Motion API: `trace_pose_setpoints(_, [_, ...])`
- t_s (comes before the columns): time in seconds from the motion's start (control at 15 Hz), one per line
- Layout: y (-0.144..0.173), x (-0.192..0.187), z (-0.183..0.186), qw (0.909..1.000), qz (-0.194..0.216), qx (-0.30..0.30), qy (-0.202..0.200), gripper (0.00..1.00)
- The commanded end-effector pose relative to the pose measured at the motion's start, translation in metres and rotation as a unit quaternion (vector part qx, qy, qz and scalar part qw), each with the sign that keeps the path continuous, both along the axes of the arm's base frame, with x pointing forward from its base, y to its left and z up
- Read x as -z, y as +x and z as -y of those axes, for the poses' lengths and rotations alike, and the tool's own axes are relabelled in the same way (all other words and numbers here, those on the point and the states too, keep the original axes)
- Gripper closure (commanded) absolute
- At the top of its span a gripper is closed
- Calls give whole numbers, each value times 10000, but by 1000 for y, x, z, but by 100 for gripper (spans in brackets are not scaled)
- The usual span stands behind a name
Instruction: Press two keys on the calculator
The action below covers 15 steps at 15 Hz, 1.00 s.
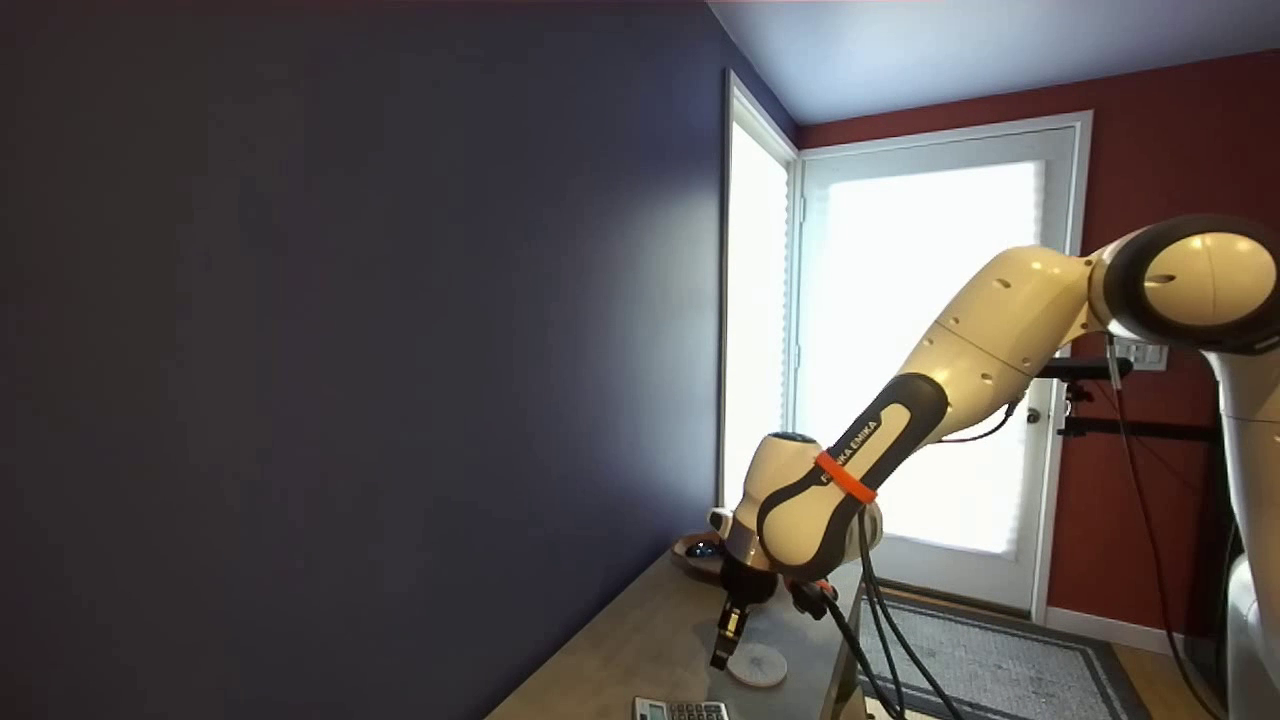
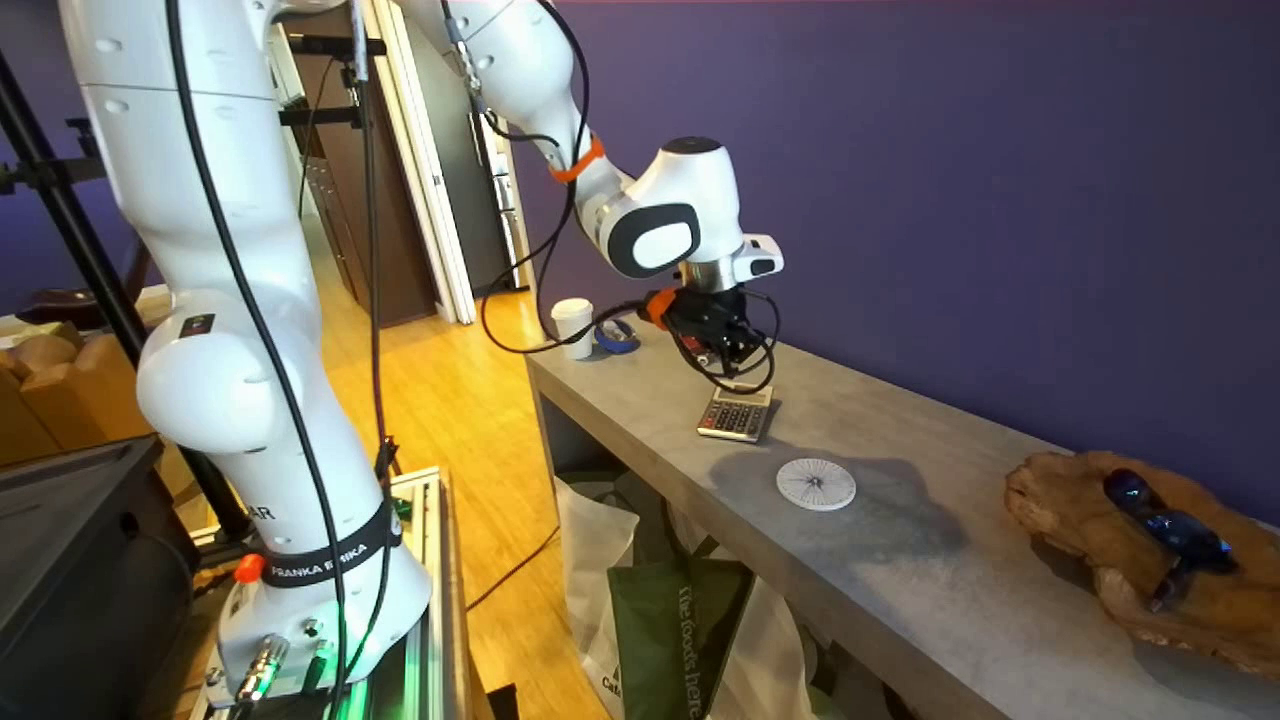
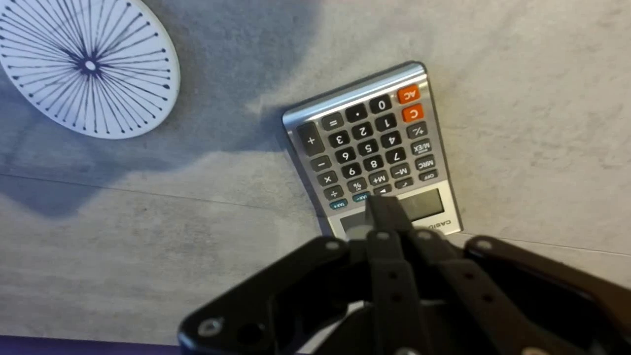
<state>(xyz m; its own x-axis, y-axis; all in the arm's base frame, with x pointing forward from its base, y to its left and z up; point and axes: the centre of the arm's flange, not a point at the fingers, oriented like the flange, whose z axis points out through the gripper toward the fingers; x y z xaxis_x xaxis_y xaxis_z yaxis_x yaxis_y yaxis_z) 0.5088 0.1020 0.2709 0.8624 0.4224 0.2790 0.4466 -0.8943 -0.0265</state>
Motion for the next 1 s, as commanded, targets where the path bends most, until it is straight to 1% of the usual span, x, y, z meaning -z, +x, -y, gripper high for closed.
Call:
trace_pose_setpoints(0.0, [18, 23, 2, 9994, 136, -115, 287, 100])
trace_pose_setpoints(0.07, [21, 28, 5, 9993, 196, -125, 281, 100])
trace_pose_setpoints(0.13, [10, 14, -3, 9998, 78, -66, 153, 100])
trace_pose_setpoints(0.27, [11, 20, -2, 9998, 50, -69, 160, 99])
trace_pose_setpoints(0.6, [11, 18, -3, 9998, 62, -79, 165, 100])
trace_pose_setpoints(0.67, [14, 24, -3, 9999, 72, -92, 102, 100])
trace_pose_setpoints(0.8, [18, 34, -4, 9996, 80, -150, 212, 100])
trace_pose_setpoints(0.93, [20, 43, -5, 9995, 76, -201, 231, 100])
